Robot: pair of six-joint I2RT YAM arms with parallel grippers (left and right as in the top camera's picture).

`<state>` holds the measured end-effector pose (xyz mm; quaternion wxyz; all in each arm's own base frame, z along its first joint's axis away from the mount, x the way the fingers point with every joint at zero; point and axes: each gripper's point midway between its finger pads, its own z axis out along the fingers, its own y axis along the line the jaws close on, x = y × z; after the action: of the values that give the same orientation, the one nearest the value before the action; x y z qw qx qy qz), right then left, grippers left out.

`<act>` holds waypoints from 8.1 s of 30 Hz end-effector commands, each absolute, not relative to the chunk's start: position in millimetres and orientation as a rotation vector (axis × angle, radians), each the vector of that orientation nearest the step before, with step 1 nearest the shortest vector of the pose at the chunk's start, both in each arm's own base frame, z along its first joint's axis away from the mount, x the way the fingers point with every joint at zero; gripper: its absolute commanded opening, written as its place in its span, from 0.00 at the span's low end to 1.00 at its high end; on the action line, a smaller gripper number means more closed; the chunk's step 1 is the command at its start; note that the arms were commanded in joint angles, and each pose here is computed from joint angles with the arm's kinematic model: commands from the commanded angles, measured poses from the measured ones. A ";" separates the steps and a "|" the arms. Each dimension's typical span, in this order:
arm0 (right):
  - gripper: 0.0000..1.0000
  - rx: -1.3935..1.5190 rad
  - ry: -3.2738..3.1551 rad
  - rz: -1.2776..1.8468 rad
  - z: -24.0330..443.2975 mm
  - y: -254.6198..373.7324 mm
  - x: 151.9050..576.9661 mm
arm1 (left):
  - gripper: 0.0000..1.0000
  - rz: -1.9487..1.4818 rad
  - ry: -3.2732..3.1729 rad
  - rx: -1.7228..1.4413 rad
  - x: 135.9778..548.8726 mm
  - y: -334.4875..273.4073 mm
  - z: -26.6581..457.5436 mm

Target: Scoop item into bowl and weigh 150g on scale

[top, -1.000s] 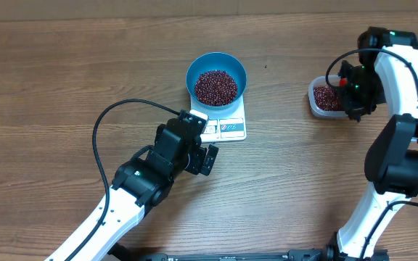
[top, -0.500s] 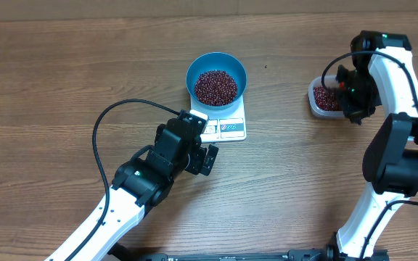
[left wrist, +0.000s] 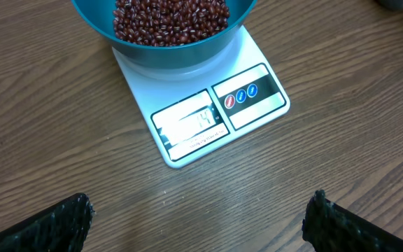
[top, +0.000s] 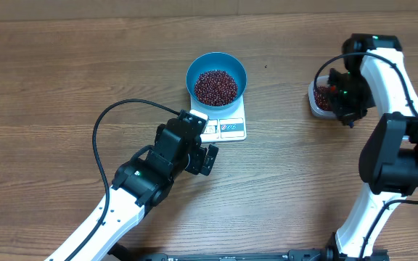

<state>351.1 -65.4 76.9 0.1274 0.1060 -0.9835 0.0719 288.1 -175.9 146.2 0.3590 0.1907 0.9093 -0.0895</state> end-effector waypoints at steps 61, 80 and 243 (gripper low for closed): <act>0.04 0.305 -2.871 -1.330 117.6 -1.0 365.9 | 1.00 -0.209 2.340 0.492 291.3 -173.1 147.3; 0.04 0.307 -2.882 -1.474 133.2 8.6 374.7 | 1.00 -0.209 2.340 0.492 291.3 -173.1 147.3; 0.67 -1.729 -2.860 -0.812 140.6 -30.0 289.4 | 1.00 -0.209 2.340 0.492 291.3 -173.1 147.3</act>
<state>290.5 -32.4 151.1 -0.1642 -0.4305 -0.8606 -0.2171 288.1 -175.9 146.2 0.3590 0.1907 0.9093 -0.0895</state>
